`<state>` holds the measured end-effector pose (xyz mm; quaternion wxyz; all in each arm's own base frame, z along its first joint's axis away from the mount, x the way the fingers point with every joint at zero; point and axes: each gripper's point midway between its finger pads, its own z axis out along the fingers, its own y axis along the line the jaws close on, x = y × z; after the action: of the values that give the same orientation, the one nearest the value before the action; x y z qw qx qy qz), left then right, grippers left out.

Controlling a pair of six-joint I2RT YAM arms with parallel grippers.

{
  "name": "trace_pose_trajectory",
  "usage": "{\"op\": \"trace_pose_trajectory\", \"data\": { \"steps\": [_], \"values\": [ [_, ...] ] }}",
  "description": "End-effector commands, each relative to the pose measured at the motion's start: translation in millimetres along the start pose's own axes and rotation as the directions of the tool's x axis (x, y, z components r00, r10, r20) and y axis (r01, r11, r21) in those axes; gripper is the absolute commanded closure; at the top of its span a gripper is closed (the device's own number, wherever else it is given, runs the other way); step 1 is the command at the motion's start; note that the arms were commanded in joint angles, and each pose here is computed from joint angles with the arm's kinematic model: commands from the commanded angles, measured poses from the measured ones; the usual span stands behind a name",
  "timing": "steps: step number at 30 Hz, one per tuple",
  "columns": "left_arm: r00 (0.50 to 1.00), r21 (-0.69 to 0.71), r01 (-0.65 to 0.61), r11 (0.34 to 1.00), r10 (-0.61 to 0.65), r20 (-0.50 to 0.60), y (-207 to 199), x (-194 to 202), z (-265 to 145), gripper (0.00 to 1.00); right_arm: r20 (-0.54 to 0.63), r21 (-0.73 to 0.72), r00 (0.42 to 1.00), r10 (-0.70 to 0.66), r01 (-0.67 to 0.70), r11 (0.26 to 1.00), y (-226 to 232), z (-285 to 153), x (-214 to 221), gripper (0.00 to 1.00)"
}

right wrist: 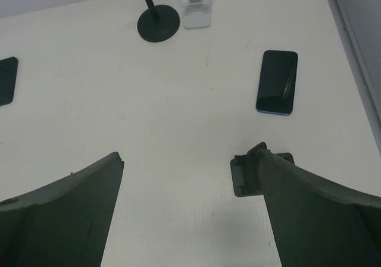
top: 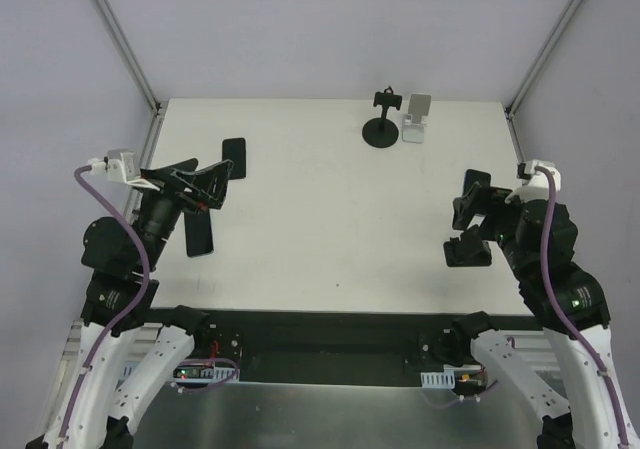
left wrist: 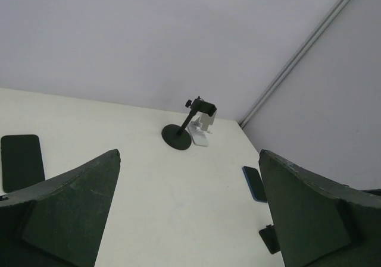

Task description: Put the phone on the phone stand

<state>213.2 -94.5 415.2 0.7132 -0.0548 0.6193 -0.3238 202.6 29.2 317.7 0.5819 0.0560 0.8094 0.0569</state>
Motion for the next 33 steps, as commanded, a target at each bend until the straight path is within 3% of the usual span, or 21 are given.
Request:
{"op": "trace_pose_trajectory", "data": {
  "steps": [1, 5, 7, 9, 11, 13, 17, 22, 25, 27, 32, 33],
  "values": [
    [0.997, 0.031, -0.015, 0.999, 0.018, -0.081, -2, 16, 20, 0.01, -0.107, -0.1, 0.994, 0.015, -0.026, 0.995, 24, 16, 25, 0.04],
    [0.975, -0.003, 0.021, 1.0, -0.021, -0.22, 5, 40, 73, 0.01, -0.259, -0.206, 0.966, 0.026, -0.082, 0.975, 51, 32, 61, 0.04],
    [0.977, -0.048, 0.072, 0.996, -0.08, -0.198, 4, 27, 94, 0.01, -0.373, -0.193, 0.925, 0.07, -0.151, 0.97, 58, 39, 87, 0.04],
    [0.97, -0.123, 0.115, 0.986, -0.138, -0.202, 16, 34, 119, 0.01, -0.443, -0.135, 0.891, 0.1, -0.177, 0.975, 55, 44, 104, 0.04],
    [0.969, -0.12, 0.166, 0.979, -0.184, -0.163, 11, 23, 143, 0.01, -0.473, 0.024, 0.863, 0.176, -0.187, 0.982, 34, 45, 119, 0.04],
    [0.973, -0.012, 0.174, 0.985, -0.174, -0.151, -10, 11, 157, 0.02, -0.471, 0.167, 0.855, 0.216, -0.154, 0.974, 9, 42, 130, 0.04],
    [0.961, 0.172, 0.16, 0.972, -0.114, -0.25, -27, 45, 166, 0.06, -0.408, 0.379, 0.837, 0.365, -0.208, 0.902, -33, 34, 150, 0.04],
    [0.944, 0.086, 0.166, 0.982, -0.133, -0.302, 9, 97, 160, 0.07, -0.275, 0.549, 0.786, 0.554, -0.345, 0.762, -66, 40, 154, 0.04],
    [0.943, 0.117, 0.139, 0.983, -0.095, -0.32, 9, 105, 164, 0.06, -0.25, 0.561, 0.795, 0.552, -0.345, 0.752, -71, 57, 144, 0.04],
    [0.919, 0.172, 0.15, 0.974, -0.073, -0.388, 1, 116, 164, 0.06, -0.269, 0.564, 0.792, 0.548, -0.332, 0.756, -74, 68, 144, 0.04],
    [0.884, 0.345, 0.199, 0.917, -0.016, -0.468, -31, 119, 158, 0.08, -0.257, 0.579, 0.841, 0.475, -0.259, 0.773, -94, 89, 151, 0.01],
    [0.878, 0.369, 0.208, 0.906, -0.006, -0.479, -36, 120, 154, 0.08, -0.26, 0.58, 0.843, 0.471, -0.253, 0.774, -98, 92, 155, 0.05]
  ]
}}
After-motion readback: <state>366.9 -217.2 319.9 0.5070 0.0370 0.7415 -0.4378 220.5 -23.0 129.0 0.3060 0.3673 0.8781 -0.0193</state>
